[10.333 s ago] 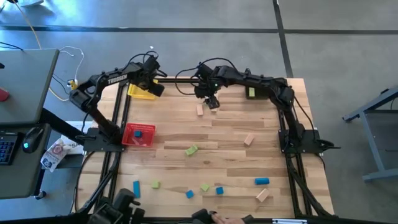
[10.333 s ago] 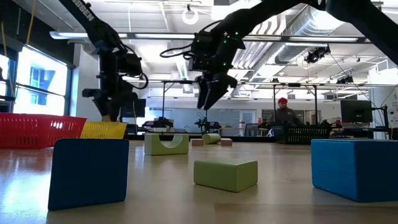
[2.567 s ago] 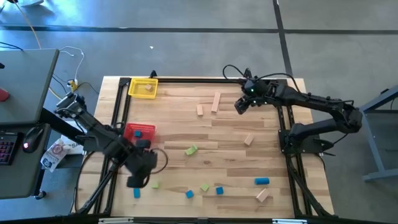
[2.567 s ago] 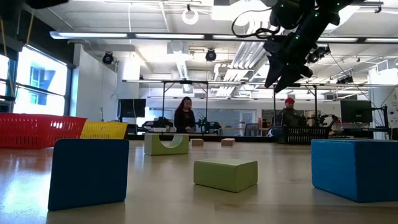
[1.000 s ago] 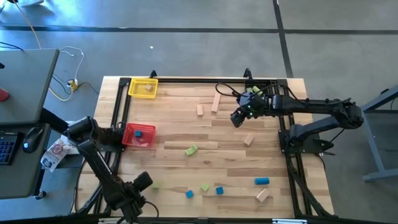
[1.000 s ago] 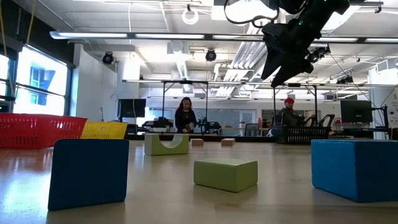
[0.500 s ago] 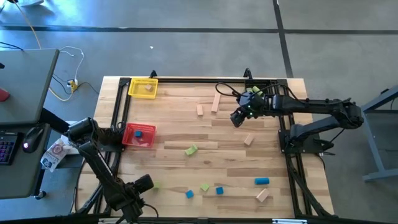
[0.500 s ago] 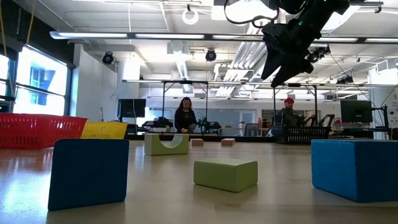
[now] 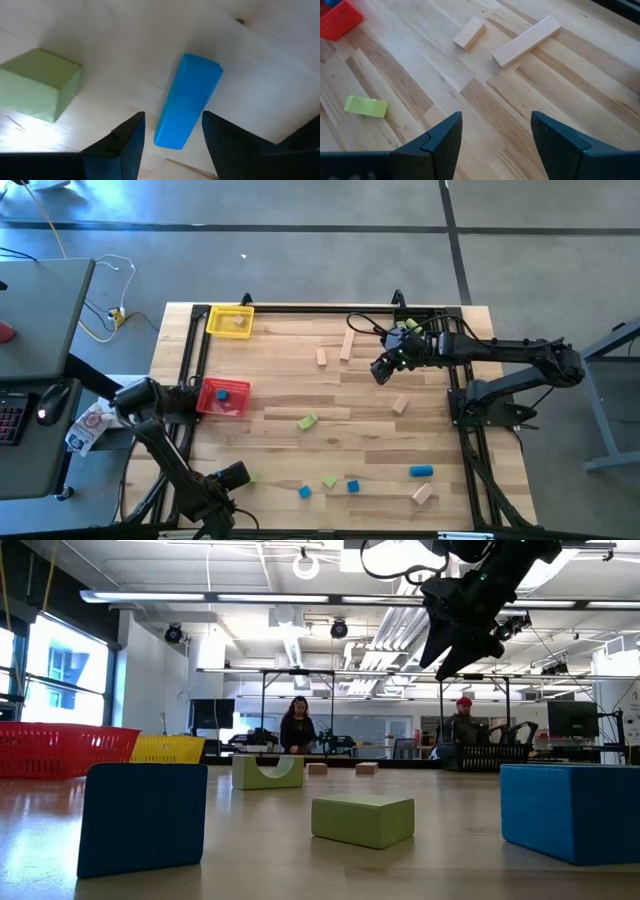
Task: Sort & place blocks by color
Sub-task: Put the blue block into the red bin, then put the brown block into the yellow bin
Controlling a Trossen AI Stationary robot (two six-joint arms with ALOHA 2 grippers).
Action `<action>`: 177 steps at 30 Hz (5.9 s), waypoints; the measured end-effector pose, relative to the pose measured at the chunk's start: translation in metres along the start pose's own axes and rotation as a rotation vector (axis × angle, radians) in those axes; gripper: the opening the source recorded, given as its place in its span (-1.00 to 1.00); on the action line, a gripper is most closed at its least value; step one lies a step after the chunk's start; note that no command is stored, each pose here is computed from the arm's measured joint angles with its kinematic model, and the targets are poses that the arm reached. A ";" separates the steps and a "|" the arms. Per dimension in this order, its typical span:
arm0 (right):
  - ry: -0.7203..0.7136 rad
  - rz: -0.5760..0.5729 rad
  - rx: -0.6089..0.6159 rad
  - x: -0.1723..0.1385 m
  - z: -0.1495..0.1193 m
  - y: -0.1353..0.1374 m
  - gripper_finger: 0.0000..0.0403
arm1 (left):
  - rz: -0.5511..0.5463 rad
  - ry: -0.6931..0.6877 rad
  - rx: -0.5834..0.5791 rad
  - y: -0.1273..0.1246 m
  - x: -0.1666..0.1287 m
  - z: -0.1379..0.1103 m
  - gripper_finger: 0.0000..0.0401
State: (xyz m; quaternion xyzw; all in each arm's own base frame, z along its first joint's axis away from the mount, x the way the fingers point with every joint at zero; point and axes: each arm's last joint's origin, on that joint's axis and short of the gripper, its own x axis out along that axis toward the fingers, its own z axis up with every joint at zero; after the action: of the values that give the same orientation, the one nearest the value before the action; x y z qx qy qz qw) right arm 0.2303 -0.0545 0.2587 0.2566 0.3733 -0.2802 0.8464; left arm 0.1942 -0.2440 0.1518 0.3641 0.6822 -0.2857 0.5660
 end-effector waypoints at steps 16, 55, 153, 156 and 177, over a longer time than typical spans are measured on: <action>0.000 0.002 0.014 0.000 0.000 0.000 0.10 | 0.000 0.039 0.049 -0.001 0.012 0.005 -0.08; 0.133 0.111 -0.065 -0.013 -0.040 0.041 0.10 | 0.002 -0.071 -0.520 0.039 -0.017 -0.012 -0.63; 0.689 0.149 -1.182 0.040 -0.085 0.035 0.10 | -0.090 -0.202 -1.280 0.161 -0.048 -0.178 -0.13; 0.703 0.120 -1.273 0.043 -0.090 0.038 0.10 | -0.089 -0.202 -1.274 0.160 -0.048 -0.177 -0.13; 0.874 -0.089 -1.396 0.085 -0.125 0.045 -0.09 | -0.088 -0.203 -1.267 0.160 -0.048 -0.177 -0.14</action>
State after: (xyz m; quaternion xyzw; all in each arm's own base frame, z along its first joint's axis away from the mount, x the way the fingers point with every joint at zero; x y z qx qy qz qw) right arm 0.2472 0.0342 0.1292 -0.2577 0.7669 0.1082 0.5777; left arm 0.2303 -0.0188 0.2375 -0.0978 0.6762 0.1168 0.7208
